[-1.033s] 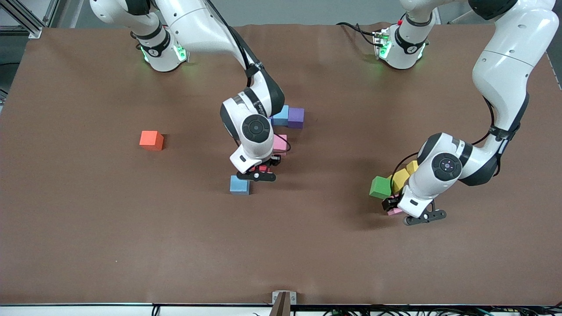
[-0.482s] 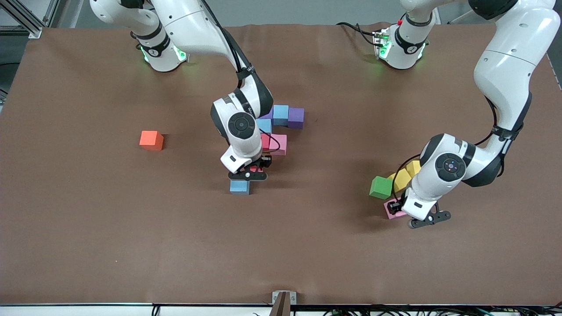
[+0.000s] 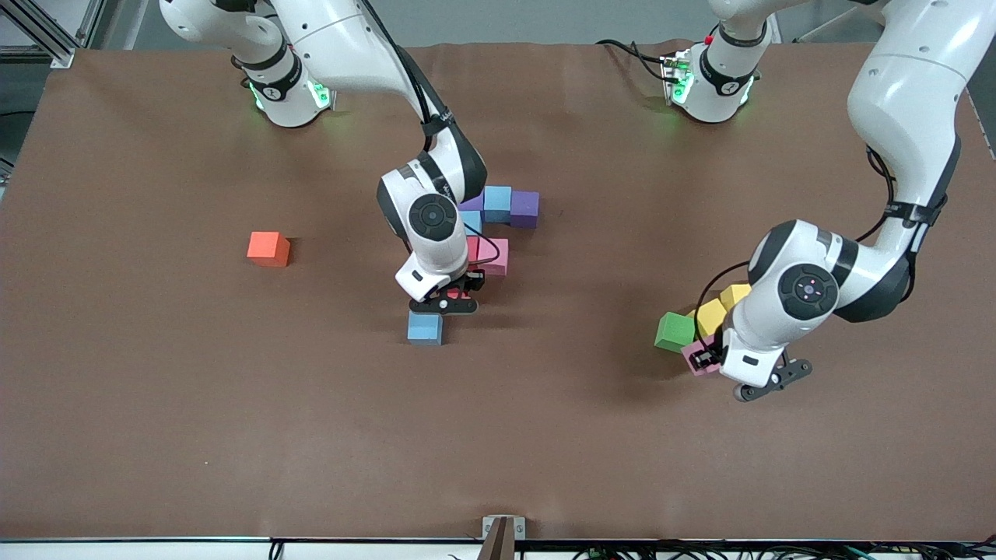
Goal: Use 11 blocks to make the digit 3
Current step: 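Grasp the pink cube beside the green cube with the left gripper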
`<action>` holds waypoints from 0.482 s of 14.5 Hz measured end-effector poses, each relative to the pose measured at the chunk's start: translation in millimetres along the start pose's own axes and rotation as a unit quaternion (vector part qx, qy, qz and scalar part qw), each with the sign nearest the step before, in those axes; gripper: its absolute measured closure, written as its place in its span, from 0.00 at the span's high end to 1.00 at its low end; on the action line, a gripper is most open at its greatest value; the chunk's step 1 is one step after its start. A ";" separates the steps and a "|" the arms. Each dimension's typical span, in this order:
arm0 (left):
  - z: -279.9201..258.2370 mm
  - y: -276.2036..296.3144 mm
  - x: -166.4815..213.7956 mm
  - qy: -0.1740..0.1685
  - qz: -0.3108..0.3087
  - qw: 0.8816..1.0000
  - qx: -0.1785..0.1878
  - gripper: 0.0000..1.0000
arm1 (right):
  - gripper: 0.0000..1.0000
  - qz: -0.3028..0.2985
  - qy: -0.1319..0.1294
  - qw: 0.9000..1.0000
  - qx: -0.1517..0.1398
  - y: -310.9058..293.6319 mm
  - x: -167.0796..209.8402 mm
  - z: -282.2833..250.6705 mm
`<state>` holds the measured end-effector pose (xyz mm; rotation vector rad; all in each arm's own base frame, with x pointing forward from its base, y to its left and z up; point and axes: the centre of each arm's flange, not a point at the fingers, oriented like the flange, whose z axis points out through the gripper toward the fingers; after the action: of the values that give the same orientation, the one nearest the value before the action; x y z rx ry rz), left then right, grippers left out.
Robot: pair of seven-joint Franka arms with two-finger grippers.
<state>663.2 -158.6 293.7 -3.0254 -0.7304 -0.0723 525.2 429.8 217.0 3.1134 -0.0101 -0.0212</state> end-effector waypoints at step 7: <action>-9.1 45.3 -67.1 -0.026 -0.297 0.955 0.007 0.54 | 0.57 0.005 -0.010 1.000 0.012 -15.5 -15.1 1.8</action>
<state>623.9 -229.7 298.6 -2.6849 -1.6033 0.0019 510.2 445.4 215.0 3.1377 -0.0272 -0.0536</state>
